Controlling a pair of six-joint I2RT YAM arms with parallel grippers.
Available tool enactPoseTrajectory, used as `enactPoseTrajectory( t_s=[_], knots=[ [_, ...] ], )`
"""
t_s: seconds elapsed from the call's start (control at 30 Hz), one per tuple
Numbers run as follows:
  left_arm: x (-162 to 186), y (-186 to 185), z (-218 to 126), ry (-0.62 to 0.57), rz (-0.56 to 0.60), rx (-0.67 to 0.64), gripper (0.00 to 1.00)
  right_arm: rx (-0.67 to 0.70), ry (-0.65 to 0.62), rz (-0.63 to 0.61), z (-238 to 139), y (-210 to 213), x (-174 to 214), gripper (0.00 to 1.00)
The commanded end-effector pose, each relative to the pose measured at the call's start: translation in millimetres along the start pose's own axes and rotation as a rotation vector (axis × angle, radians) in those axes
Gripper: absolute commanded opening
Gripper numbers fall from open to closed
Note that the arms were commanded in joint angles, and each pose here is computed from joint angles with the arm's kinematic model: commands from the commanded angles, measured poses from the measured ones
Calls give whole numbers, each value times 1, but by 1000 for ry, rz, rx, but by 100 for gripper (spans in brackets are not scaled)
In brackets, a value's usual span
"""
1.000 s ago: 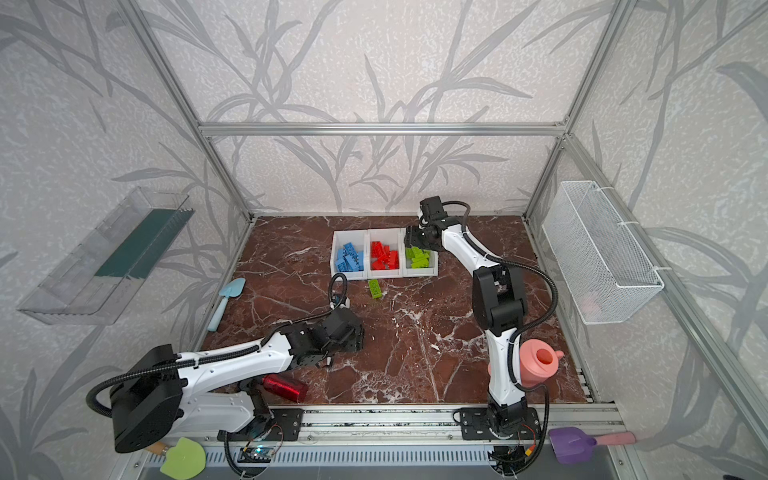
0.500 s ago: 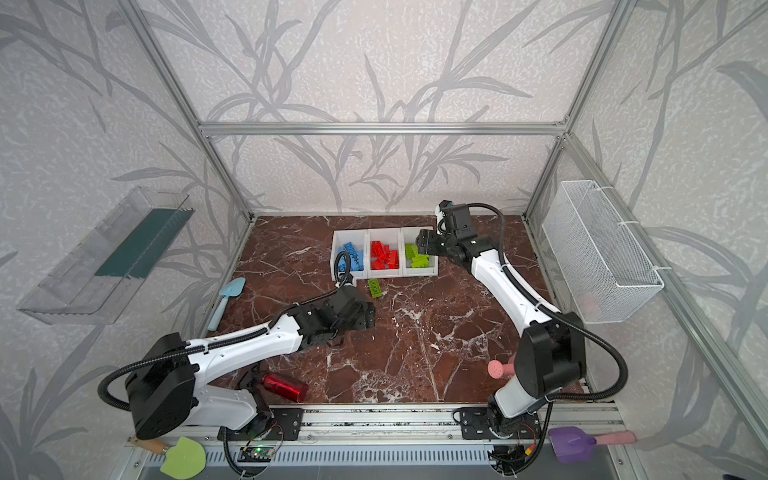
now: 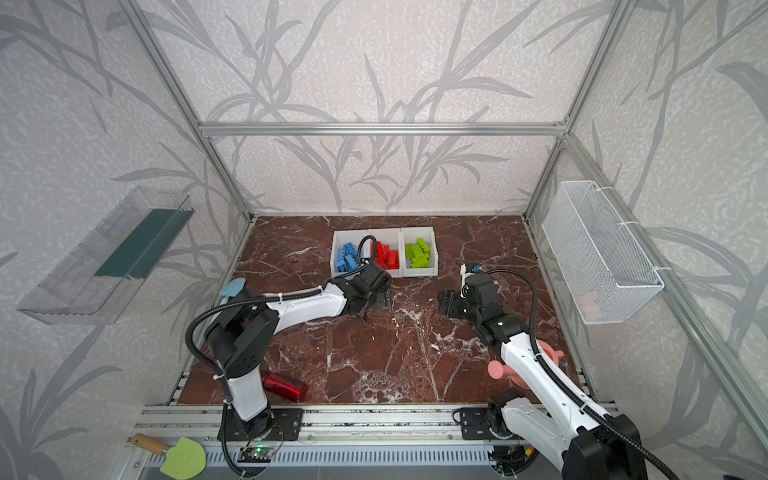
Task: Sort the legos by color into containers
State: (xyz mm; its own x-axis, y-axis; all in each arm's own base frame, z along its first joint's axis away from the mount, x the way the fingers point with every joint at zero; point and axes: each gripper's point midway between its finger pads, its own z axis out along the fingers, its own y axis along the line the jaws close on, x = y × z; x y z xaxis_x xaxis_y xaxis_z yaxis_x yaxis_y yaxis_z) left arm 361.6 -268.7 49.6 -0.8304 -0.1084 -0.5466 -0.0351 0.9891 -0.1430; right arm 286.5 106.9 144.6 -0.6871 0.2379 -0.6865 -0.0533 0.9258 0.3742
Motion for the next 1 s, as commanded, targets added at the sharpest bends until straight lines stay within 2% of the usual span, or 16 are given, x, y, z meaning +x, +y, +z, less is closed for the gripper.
enactPoseTrajectory(
  t_s=[0.0, 0.1, 0.2, 0.43, 0.63, 0.83, 0.97],
  knots=[
    [-14, 3, 8, -29, 5, -62, 85, 3, -75, 27, -6, -6, -1, 78],
    [-18, 2, 19, -26, 3, -87, 84, 0, -78, 41, -7, -11, 11, 78],
    [-19, -1, 29, -12, 5, -93, 78, -8, -86, 50, -6, -13, 16, 78],
    [-17, -4, 41, 6, 11, -104, 50, -24, -95, 51, -6, -11, 16, 78],
    [-12, -2, 43, 16, 13, -100, 37, -30, -103, 49, -4, -12, 17, 78],
    [-6, 2, 28, 16, 0, -71, 31, -25, -117, 41, -8, -12, 15, 78],
    [-9, 0, -2, -6, 7, -20, 30, -35, -124, 41, -10, -11, 15, 78]
  ],
)
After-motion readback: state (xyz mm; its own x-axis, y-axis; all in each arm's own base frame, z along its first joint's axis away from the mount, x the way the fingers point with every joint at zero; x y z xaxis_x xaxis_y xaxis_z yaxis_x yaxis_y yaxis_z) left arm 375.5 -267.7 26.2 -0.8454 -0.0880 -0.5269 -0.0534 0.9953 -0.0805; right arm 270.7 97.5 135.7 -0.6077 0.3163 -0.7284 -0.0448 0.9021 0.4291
